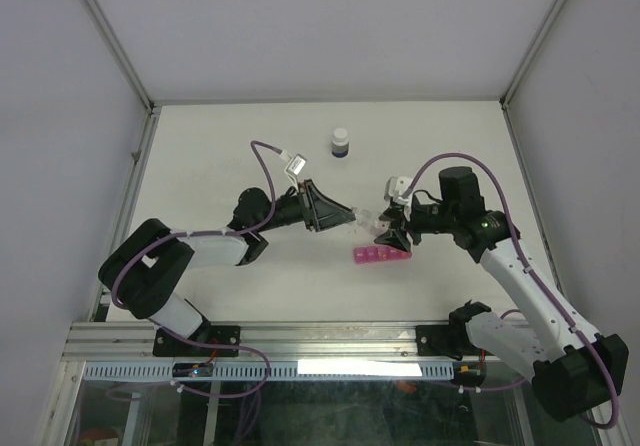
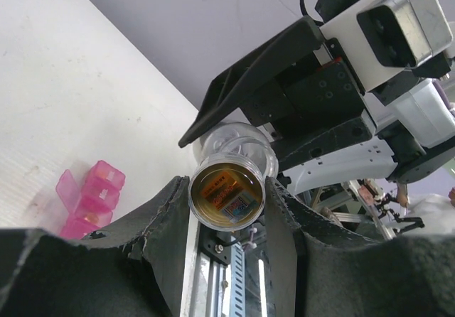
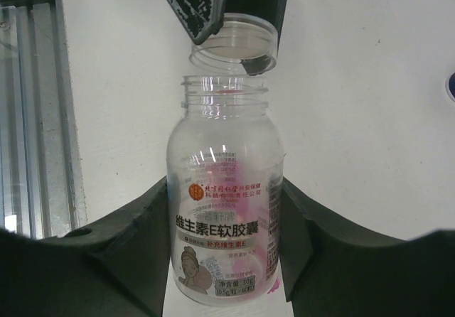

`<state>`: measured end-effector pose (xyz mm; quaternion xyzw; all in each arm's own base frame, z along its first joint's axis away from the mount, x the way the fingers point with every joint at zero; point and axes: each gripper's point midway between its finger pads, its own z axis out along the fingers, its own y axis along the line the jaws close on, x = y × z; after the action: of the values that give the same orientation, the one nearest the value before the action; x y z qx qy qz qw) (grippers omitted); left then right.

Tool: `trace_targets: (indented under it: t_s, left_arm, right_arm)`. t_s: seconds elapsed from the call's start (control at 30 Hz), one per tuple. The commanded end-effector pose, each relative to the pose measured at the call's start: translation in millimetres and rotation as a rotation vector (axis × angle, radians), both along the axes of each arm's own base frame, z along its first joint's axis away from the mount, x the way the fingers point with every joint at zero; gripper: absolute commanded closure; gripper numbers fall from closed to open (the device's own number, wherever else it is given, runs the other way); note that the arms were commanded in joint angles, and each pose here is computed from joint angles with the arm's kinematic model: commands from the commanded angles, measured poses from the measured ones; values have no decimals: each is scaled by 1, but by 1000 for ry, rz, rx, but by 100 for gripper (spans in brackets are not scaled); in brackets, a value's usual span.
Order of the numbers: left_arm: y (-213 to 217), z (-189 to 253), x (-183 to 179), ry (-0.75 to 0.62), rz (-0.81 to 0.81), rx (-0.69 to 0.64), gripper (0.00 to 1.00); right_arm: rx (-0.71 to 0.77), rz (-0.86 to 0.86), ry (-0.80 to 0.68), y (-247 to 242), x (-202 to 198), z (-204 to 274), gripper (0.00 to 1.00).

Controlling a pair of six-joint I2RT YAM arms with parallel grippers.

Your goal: Sort the pills into containers

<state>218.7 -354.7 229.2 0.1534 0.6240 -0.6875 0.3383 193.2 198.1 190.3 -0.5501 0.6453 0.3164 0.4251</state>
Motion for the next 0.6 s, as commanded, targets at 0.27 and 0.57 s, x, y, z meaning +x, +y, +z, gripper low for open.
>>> trace_targets:
  t_s: [0.27, 0.57]
  left_arm:
    - [-18, 29, -13, -62, -39, -83, 87]
    - [-30, 8, -5, -52, 30, 56, 88]
  right_arm:
    - [5, -27, -53, 7, 14, 10, 100]
    - [-52, -70, -48, 4, 23, -1, 100]
